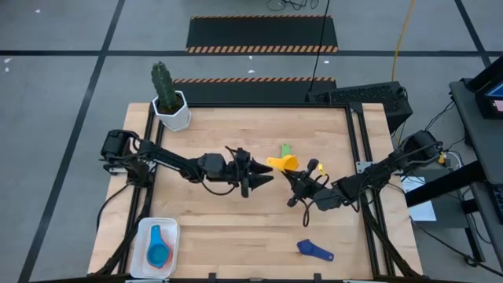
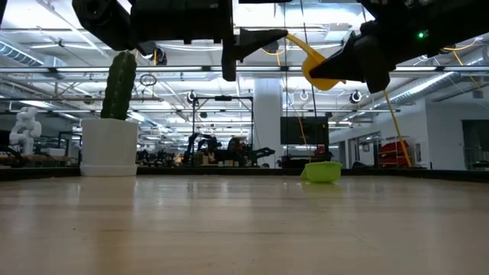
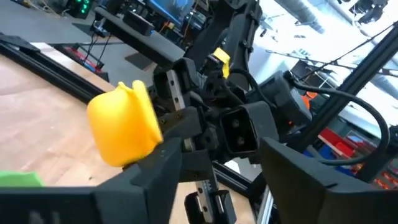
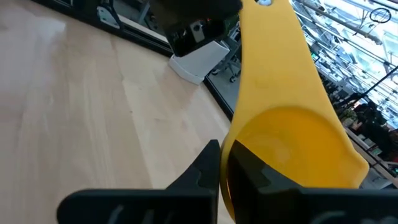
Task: Nest measuring cups in basket
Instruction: Stack the yellow measuring cup on top of the light blue measuring cup into the white bin
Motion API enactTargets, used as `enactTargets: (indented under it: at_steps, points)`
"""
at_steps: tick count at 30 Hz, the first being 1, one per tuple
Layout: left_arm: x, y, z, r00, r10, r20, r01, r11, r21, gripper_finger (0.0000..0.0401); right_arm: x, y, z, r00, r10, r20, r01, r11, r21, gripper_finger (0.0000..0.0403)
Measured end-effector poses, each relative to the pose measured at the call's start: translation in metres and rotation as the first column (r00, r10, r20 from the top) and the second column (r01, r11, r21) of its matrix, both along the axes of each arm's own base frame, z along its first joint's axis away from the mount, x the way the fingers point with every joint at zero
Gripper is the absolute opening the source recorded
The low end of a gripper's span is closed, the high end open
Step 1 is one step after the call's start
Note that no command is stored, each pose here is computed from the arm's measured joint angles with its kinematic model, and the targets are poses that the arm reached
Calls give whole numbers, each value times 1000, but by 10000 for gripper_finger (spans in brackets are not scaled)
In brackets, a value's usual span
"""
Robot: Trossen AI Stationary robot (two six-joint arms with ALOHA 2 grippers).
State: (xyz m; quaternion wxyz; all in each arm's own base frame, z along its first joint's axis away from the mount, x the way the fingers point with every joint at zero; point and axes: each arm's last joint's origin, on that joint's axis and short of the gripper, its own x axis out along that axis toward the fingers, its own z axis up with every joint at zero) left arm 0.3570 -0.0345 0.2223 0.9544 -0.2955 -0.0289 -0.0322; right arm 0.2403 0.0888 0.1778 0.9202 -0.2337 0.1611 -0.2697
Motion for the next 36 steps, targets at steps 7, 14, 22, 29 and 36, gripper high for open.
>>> enactTargets:
  at_steps: [7,14,22,29,36]
  points:
    - [0,4,-3,998,51,-27,-51,998,-22,237,0,0,1,1000,-2,-4,2,1000,-14,4]
    - [0,7,-6,987,149,-58,-150,989,-6,207,1,0,2,1000,2,9,-2,1000,-10,4]
    - [0,7,-1,985,170,-6,-169,985,34,164,0,1,2,1000,1,16,-1,1000,4,4]
    - [1,8,1,982,187,1,-186,979,87,113,0,1,1,1000,2,16,-3,1000,9,4]
    - [1,8,0,977,212,-2,-210,969,129,50,0,0,1,1000,3,14,-3,1000,7,4]
